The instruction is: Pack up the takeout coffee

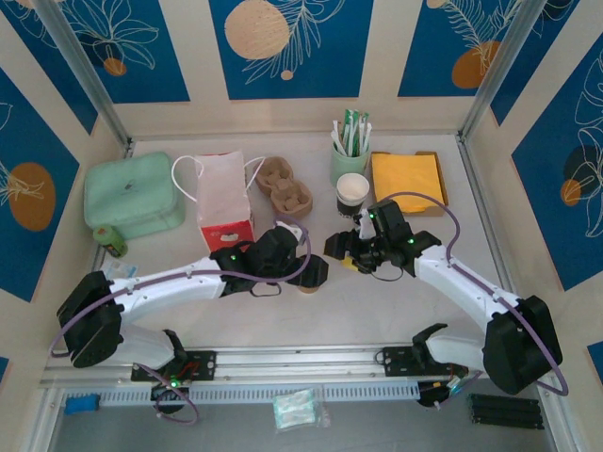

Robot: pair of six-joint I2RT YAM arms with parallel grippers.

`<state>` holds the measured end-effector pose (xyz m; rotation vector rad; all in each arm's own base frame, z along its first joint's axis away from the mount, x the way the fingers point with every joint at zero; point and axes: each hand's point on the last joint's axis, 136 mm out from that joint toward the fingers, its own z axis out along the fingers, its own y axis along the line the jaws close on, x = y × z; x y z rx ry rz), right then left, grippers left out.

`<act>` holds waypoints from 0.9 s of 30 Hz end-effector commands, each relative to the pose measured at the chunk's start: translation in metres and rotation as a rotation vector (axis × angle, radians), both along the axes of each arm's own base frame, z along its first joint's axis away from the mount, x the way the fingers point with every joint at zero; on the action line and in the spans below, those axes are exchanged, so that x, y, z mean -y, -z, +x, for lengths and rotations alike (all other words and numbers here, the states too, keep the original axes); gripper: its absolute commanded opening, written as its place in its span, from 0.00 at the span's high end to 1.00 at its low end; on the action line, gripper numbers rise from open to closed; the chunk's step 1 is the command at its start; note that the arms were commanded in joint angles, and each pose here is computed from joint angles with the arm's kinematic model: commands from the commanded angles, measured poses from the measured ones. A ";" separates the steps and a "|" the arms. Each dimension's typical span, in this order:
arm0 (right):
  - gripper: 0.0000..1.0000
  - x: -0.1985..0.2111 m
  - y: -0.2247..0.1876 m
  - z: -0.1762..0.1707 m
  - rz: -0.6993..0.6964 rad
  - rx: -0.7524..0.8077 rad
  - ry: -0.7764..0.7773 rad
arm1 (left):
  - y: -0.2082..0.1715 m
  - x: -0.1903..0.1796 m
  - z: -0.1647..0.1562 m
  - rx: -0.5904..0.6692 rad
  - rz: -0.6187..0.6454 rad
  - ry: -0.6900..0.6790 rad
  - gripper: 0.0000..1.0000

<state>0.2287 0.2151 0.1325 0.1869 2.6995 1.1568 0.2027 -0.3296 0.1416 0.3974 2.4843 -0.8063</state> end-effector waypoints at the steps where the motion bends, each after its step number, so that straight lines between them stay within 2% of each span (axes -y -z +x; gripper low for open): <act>1: 0.28 0.000 -0.002 -0.006 0.021 -0.013 -0.009 | 0.000 0.003 -0.002 -0.004 0.003 0.009 0.01; 8: 0.31 0.003 0.000 -0.011 -0.042 0.003 -0.033 | -0.007 -0.034 0.010 0.063 0.135 -0.101 0.01; 13: 0.37 0.004 0.005 -0.018 -0.129 0.020 -0.065 | 0.000 -0.051 0.011 0.076 0.240 -0.106 0.01; 27: 0.56 -0.009 0.006 -0.018 -0.158 0.042 -0.109 | 0.010 -0.060 0.017 0.093 0.265 -0.116 0.01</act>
